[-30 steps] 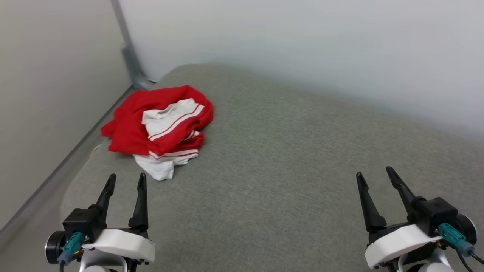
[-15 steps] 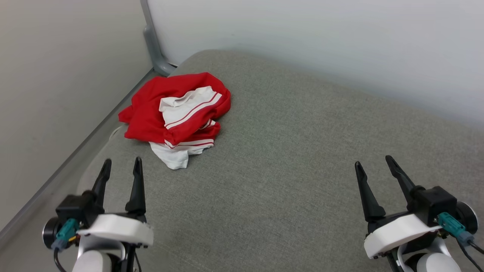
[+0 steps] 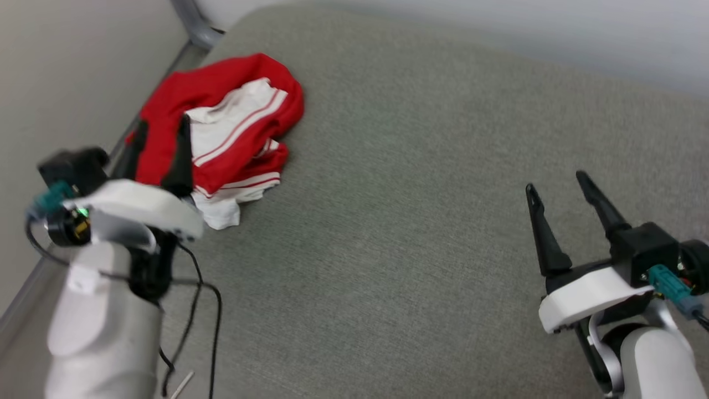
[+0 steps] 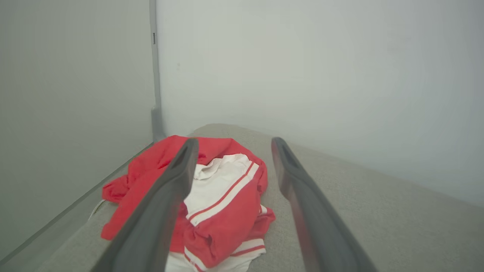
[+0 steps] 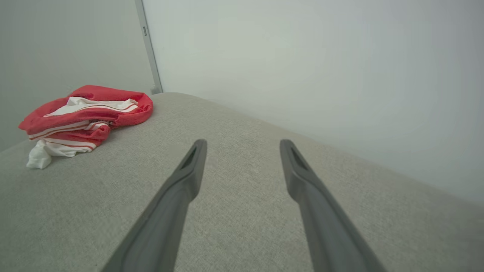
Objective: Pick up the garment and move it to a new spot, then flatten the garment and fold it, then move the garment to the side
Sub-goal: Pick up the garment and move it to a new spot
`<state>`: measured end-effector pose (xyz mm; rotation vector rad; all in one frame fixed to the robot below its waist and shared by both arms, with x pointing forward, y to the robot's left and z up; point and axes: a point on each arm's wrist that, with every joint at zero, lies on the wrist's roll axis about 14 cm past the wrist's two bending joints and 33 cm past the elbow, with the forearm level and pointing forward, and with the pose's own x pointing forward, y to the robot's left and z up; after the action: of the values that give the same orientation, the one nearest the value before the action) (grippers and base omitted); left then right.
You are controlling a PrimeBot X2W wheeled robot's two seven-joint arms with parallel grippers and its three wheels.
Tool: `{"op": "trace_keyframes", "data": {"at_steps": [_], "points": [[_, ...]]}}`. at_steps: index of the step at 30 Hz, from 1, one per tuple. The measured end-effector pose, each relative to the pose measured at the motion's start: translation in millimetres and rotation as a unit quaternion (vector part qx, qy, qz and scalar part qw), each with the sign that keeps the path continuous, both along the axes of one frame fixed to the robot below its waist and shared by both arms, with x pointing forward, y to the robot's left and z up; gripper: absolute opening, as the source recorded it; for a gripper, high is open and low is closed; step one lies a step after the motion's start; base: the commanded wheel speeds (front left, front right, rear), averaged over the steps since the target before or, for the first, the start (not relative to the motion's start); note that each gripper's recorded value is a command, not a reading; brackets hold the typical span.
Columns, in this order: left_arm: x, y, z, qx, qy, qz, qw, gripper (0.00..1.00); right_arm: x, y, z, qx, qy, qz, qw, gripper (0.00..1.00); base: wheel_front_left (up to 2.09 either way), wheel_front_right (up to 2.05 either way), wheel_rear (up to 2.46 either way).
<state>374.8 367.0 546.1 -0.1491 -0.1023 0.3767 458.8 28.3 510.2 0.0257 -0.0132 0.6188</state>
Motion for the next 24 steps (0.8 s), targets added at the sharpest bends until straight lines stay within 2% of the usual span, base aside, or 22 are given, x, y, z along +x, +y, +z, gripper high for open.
{"op": "trace_keyframes", "data": {"at_steps": [5,10,13,17,24], "points": [[46.4,13.8,-24.1,-0.035,0.083,-0.017,0.996,1.00,20.6,-13.9,-18.1,-0.011,0.012,-0.024,1.000,1.00,0.00,0.00,0.00],[73.7,27.6,-67.3,-0.071,0.206,-0.026,0.976,1.00,35.7,-35.5,-38.9,-0.020,0.028,-0.054,0.998,1.00,0.00,0.00,0.00],[79.4,27.7,-100.7,-0.111,0.282,-0.032,0.953,1.00,38.9,-48.4,-53.4,-0.028,0.042,-0.070,0.996,1.00,0.00,0.00,0.00],[76.8,25.0,-140.9,-0.164,0.372,-0.035,0.913,1.00,43.8,-61.2,-65.8,-0.032,0.051,-0.085,0.995,1.00,0.00,0.00,0.00],[65.3,27.4,-181.9,-0.204,0.484,-0.027,0.851,1.00,48.5,-77.9,-84.0,-0.040,0.067,-0.106,0.991,1.00,0.00,0.00,0.00]]}}
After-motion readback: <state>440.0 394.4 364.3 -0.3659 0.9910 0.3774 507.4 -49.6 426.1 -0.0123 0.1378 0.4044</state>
